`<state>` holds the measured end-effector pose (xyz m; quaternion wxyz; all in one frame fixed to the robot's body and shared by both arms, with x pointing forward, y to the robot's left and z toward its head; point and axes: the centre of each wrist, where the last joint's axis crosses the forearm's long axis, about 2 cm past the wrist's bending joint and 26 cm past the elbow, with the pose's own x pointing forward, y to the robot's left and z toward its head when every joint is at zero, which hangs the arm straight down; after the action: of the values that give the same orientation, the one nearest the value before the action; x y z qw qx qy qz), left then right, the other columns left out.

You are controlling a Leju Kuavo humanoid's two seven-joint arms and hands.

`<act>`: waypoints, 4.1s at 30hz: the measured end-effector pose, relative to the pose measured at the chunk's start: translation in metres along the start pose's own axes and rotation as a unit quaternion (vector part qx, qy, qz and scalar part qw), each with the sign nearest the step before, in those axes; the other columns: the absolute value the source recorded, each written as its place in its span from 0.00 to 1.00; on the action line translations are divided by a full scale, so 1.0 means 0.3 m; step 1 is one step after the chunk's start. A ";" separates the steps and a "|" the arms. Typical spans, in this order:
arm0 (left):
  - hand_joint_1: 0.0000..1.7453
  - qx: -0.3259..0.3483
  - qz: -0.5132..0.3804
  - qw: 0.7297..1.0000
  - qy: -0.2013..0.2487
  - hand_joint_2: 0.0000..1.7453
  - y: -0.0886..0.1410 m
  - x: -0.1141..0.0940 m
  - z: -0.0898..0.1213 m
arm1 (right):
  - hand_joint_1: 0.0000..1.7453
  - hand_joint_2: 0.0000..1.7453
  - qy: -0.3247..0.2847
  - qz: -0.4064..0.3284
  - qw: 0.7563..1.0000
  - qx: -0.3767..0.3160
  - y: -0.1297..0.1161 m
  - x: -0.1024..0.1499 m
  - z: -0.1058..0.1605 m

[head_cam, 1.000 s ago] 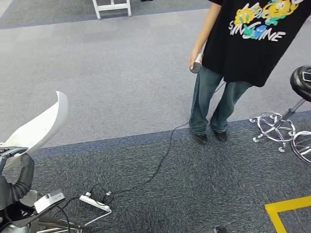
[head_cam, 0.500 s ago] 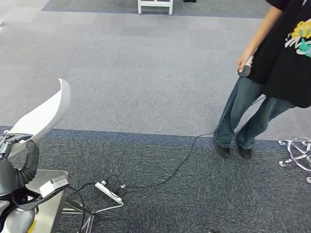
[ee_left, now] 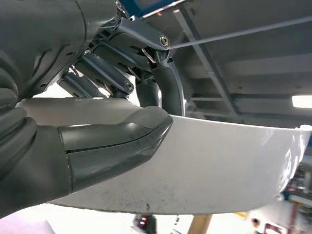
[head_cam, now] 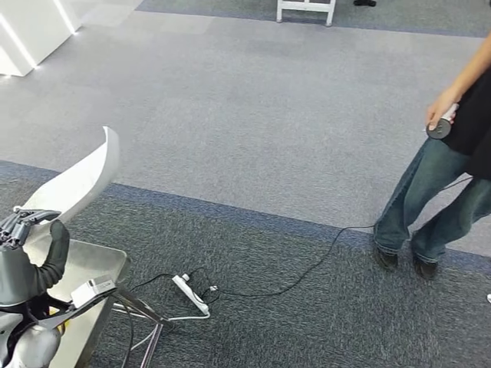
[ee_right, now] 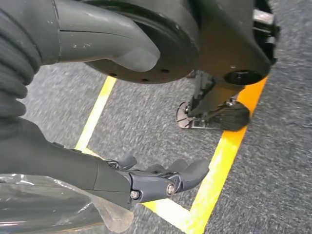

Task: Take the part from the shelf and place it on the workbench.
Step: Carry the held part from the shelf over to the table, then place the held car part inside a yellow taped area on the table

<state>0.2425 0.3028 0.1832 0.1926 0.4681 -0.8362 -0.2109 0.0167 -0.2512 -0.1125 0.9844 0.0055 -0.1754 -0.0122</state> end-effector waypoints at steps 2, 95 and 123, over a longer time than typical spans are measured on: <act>1.00 -0.002 0.000 1.000 0.001 1.00 -0.001 0.000 0.003 | 0.00 1.00 0.000 0.001 1.000 0.001 0.001 -0.002 0.001; 1.00 -0.028 -0.025 0.998 0.042 1.00 0.015 -0.063 0.038 | 0.00 1.00 -0.030 0.020 0.999 0.014 0.038 -0.024 0.011; 1.00 -0.056 -0.060 0.996 0.037 1.00 -0.008 -0.131 0.033 | 0.00 1.00 -0.034 0.040 0.998 0.025 0.039 -0.021 0.010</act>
<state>0.2581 0.3374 0.1687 0.2363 0.5136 -0.7858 -0.2509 0.0101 -0.2393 -0.1117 0.9771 0.0229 -0.2092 0.0316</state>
